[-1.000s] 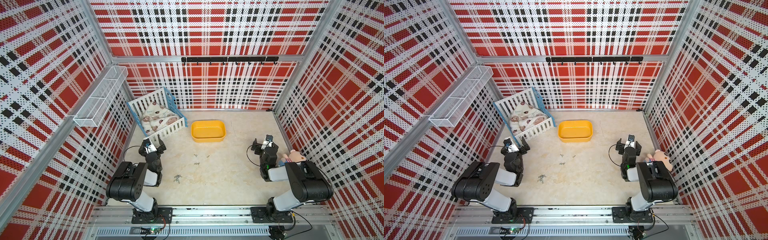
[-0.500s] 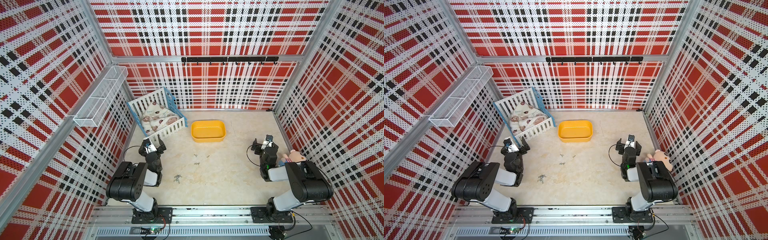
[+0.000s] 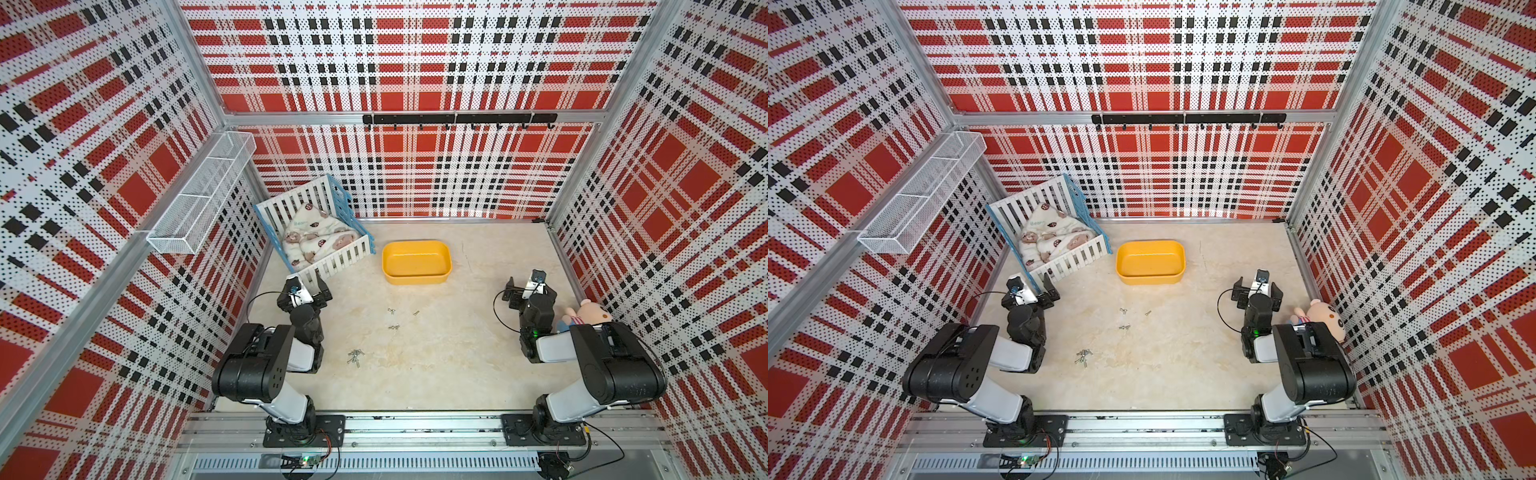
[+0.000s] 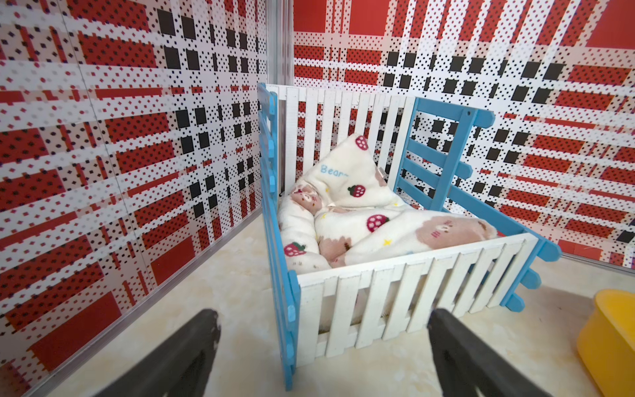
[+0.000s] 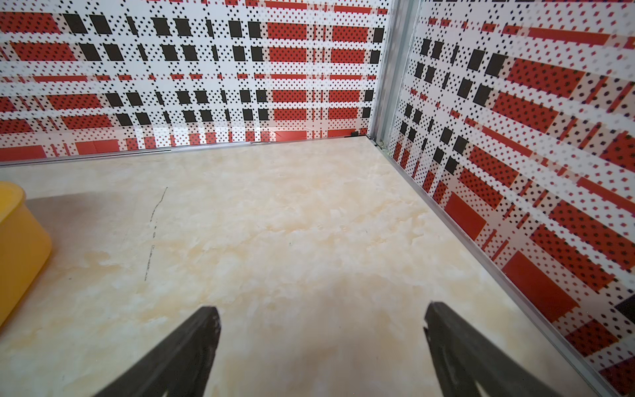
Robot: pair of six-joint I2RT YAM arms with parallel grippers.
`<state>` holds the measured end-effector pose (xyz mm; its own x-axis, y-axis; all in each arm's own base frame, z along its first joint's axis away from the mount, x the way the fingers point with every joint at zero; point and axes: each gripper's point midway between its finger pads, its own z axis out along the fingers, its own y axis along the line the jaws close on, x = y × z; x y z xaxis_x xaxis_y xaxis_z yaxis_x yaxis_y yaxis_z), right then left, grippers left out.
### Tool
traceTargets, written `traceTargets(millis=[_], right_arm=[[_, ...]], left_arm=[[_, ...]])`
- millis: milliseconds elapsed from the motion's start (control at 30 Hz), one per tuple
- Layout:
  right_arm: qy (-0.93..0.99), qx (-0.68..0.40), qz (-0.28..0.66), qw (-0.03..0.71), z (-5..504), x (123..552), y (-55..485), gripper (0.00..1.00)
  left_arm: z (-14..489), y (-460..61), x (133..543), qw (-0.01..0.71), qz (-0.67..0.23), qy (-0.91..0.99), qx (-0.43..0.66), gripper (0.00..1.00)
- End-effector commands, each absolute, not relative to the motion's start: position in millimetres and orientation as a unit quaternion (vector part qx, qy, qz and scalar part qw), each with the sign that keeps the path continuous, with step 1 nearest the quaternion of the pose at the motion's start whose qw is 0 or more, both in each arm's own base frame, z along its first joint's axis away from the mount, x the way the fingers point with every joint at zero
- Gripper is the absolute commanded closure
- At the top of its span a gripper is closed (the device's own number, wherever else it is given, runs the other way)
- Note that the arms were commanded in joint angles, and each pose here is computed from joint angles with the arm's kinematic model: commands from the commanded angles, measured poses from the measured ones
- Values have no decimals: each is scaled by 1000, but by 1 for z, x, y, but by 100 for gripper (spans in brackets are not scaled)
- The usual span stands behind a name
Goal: Put the screws on the desktop into the storage box
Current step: Pick up the screw from the center of the board.
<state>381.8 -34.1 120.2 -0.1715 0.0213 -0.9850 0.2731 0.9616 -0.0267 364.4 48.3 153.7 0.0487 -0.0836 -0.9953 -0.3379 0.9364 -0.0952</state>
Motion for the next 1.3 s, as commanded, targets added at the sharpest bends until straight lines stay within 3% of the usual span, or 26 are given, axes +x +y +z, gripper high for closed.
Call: traceTargets(millis=[0,1267], right_arm=[[750,101,-96,647,127,383,-33,0],[750,102,-96,646,127,383,-33,0]], left_arm=[[157,50,364,711,88,680,-156,1],[156,50,364,711,88,680,-155,1]])
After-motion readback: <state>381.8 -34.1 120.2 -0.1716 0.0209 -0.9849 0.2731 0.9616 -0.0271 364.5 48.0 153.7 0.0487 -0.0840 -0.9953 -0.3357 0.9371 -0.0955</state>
